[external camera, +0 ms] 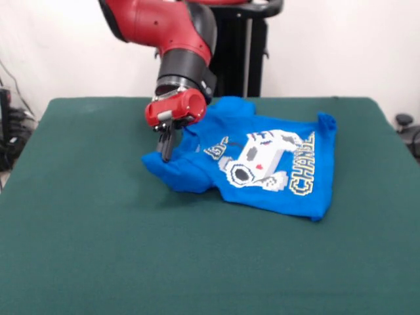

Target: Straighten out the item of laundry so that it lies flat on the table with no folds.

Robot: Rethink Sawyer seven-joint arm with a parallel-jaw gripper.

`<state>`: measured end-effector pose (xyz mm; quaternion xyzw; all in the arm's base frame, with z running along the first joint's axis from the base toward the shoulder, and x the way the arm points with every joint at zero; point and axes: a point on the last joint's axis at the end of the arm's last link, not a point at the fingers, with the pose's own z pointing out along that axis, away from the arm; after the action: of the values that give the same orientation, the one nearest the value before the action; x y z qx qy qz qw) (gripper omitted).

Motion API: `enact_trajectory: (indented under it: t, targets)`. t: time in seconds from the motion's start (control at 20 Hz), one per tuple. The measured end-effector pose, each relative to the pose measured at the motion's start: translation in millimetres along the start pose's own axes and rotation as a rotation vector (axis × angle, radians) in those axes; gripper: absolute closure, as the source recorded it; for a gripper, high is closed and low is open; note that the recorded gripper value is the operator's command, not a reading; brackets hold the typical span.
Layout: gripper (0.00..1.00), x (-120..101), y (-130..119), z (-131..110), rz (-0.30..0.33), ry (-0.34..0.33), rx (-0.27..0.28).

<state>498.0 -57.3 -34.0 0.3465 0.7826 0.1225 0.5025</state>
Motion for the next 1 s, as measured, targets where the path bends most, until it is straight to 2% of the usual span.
enact_trajectory:
  t: [0.25, 0.7, 1.0]
  targets:
    - [1.0, 1.6, 9.2, -8.2, -0.017, -0.042, -0.062]
    - [1.0, -10.0, 23.2, -24.8, -0.045, -0.038, -0.089]
    - [1.0, -9.5, 25.5, -29.4, -0.054, -0.036, -0.137]
